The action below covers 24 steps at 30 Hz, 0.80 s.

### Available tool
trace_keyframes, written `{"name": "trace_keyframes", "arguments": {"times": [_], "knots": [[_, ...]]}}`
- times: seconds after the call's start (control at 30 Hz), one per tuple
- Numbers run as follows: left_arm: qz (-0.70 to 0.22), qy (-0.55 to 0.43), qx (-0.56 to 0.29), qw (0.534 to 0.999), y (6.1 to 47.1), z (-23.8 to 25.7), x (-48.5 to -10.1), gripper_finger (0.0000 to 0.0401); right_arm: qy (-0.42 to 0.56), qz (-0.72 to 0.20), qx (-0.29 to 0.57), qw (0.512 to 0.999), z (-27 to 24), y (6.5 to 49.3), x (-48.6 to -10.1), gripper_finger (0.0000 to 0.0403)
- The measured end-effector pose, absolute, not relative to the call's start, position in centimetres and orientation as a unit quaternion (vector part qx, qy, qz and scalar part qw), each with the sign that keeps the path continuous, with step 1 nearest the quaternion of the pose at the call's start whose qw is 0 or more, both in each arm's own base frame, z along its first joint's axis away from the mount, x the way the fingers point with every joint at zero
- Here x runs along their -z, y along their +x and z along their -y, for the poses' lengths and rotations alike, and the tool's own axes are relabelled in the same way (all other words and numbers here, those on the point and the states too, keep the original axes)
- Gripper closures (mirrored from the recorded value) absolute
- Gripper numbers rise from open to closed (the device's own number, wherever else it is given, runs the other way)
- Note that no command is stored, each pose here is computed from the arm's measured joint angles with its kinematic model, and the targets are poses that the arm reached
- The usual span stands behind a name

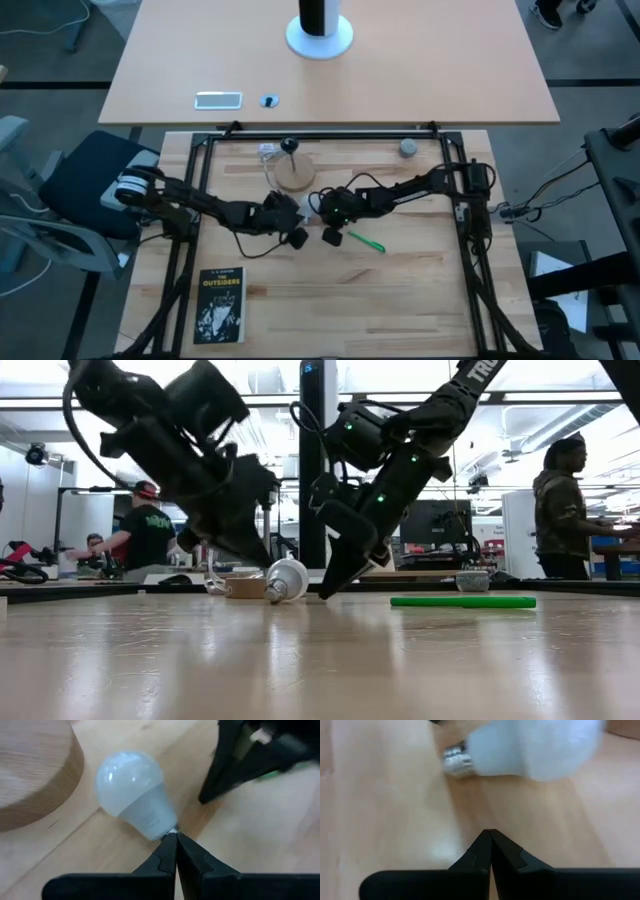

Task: Screw lightbulb
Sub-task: Insert the lightbulb into the lamp

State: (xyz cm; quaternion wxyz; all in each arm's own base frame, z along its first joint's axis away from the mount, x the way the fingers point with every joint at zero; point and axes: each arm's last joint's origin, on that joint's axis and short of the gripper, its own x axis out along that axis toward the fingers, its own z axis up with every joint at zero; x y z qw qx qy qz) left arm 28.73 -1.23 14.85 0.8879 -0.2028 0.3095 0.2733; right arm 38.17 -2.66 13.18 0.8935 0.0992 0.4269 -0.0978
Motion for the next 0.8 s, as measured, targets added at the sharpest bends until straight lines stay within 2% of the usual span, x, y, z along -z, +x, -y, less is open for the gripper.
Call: {"name": "trace_keyframes", "arguments": {"times": [0.1,0.2,0.33,0.47,0.57,0.7,0.8], "knots": [[-0.289,-0.239,-0.281,0.883,28.6,1.2,-15.5,0.0389,0.109,-0.424,0.113,0.892,3.7,38.0,-13.2,0.0403],[-0.277,-0.273,-0.294,0.873,28.6,1.0,-15.5,0.036,0.112,-0.419,0.12,0.893,4.3,38.0,-13.2,0.0403],[-0.262,-0.315,-0.298,0.862,29.1,0.8,-15.0,0.0304,0.114,-0.418,0.122,0.893,4.5,38.0,-13.2,0.0403],[-0.218,-0.327,-0.291,0.872,30.3,0.8,-14.5,0.0244,0.113,-0.413,0.124,0.895,4.8,38.0,-13.2,0.0403],[-0.228,-0.323,-0.296,0.869,30.9,0.8,-13.6,0.021,0.115,-0.407,0.12,0.898,4.8,38.1,-13.3,0.0403],[-0.24,-0.317,-0.305,0.865,31.9,0.8,-12.6,0.0183,0.116,-0.408,0.111,0.899,4.7,38.1,-13.3,0.0403],[-0.249,-0.313,-0.32,0.859,32.7,0.7,-11.6,0.0178,0.116,-0.403,0.109,0.901,4.7,38.2,-13.4,0.0403]]}}
